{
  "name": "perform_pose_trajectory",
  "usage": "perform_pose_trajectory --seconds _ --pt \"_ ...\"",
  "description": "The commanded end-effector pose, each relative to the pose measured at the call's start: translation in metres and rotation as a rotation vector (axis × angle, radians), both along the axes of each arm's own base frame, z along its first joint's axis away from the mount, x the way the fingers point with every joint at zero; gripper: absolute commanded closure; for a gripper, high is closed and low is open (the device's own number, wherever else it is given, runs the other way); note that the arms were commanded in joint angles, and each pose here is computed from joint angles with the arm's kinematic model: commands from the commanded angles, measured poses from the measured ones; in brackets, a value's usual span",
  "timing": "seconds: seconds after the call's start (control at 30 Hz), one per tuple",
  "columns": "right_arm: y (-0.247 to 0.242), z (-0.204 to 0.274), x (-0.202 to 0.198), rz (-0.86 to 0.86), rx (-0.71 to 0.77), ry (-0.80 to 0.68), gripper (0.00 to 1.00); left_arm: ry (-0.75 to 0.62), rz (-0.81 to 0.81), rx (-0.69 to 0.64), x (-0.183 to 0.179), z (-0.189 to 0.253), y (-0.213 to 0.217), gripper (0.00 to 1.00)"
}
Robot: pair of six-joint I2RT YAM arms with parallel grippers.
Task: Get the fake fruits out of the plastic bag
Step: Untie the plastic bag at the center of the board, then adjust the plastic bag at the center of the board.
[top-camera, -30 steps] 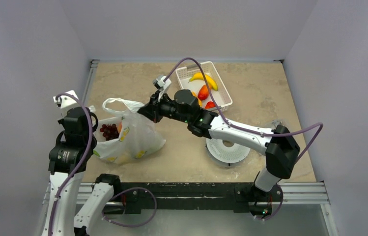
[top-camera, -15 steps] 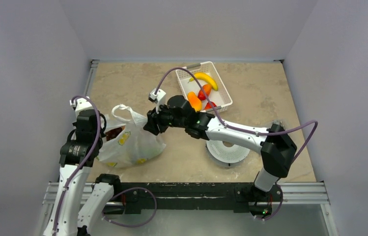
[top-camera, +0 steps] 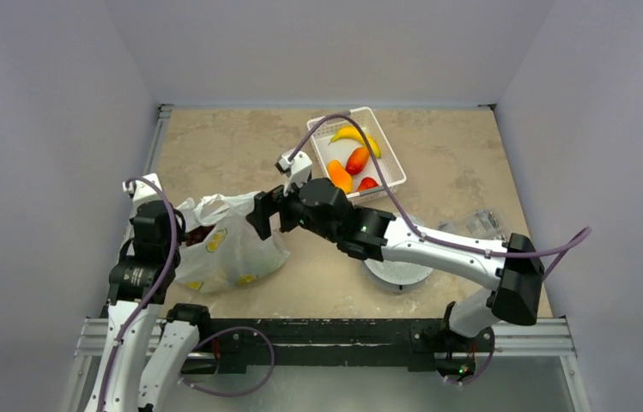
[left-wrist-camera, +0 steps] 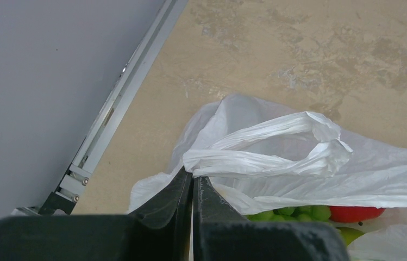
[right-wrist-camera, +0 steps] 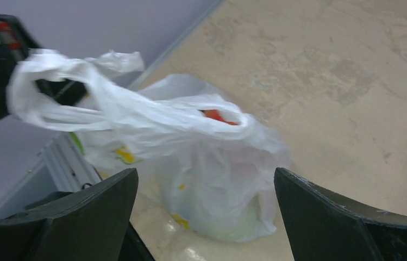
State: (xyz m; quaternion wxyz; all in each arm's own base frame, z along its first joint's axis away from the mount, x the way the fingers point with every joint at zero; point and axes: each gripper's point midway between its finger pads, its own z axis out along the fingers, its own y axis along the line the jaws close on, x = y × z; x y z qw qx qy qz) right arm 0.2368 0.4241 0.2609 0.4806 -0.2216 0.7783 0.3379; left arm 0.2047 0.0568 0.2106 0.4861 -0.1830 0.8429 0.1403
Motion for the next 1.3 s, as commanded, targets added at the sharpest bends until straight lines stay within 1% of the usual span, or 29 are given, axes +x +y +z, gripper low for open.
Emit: perform_pose_trajectory --seconds 0.0,0.1,0.17,0.2,0.27,0.37,0.57,0.7,0.77,0.87,0.93,1.03,1.07,1.1,1.13,1.17,1.2,1.23,1.27 --pt "0.024 0.055 -0.022 -0.013 0.128 -0.162 0.01 -0.08 -0.017 -0.012 0.008 0.014 -0.003 1.0" --pt "0.039 0.066 -0.02 0.048 0.089 -0.281 0.01 -0.085 -0.013 -0.011 0.007 0.015 -0.002 1.0" --pt "0.051 0.076 -0.023 0.12 0.072 -0.343 0.01 -0.089 -0.012 -0.011 0.007 0.015 -0.002 1.0" --pt "0.057 0.078 -0.023 0.154 0.04 -0.395 0.01 -0.09 -0.012 -0.011 0.007 0.015 -0.002 1.0" --pt "0.07 0.082 -0.027 0.23 0.015 -0.451 0.01 -0.094 -0.007 -0.009 0.007 0.016 -0.001 1.0" --pt "0.082 0.086 -0.029 0.291 -0.008 -0.539 0.01 -0.109 0.001 -0.004 0.004 0.018 0.001 1.0" --pt "0.091 0.085 -0.028 0.316 -0.042 -0.709 0.01 -0.145 0.028 0.006 -0.001 0.024 0.006 1.0" --pt "0.089 0.094 -0.017 0.214 -0.11 -0.799 0.01 -0.151 0.034 0.01 -0.002 0.024 0.007 1.0" --pt "0.093 0.092 -0.017 0.237 -0.141 -0.814 0.01 -0.149 0.034 0.01 -0.002 0.024 0.007 1.0" --pt "0.112 0.073 -0.02 0.324 -0.21 -0.803 0.01 -0.153 0.037 0.011 -0.002 0.026 0.008 1.0" --pt "0.119 0.066 -0.02 0.343 -0.212 -0.801 0.01 -0.152 0.04 0.013 -0.002 0.025 0.008 1.0" --pt "0.125 0.06 -0.018 0.325 -0.201 -0.773 0.03 -0.15 0.047 0.016 -0.003 0.025 0.01 1.0" --pt "0.126 0.06 -0.017 0.319 -0.19 -0.758 0.07 -0.151 0.052 0.017 -0.004 0.025 0.01 1.0" --pt "0.127 0.059 -0.018 0.32 -0.182 -0.75 0.13 -0.151 0.055 0.018 -0.004 0.025 0.011 1.0" --pt "0.126 0.061 -0.019 0.321 -0.17 -0.744 0.21 -0.149 0.059 0.02 -0.004 0.024 0.011 1.0" --pt "0.125 0.063 -0.02 0.316 -0.155 -0.737 0.35 -0.148 0.064 0.021 -0.004 0.024 0.012 1.0" --pt "0.123 0.069 -0.021 0.308 -0.134 -0.733 0.52 -0.149 0.072 0.02 -0.004 0.025 0.013 1.0" --pt "0.12 0.076 -0.023 0.301 -0.106 -0.727 0.72 -0.147 0.081 0.022 -0.004 0.024 0.014 1.0" --pt "0.118 0.083 -0.023 0.285 -0.079 -0.729 0.88 -0.142 0.098 0.022 -0.004 0.024 0.016 1.0"
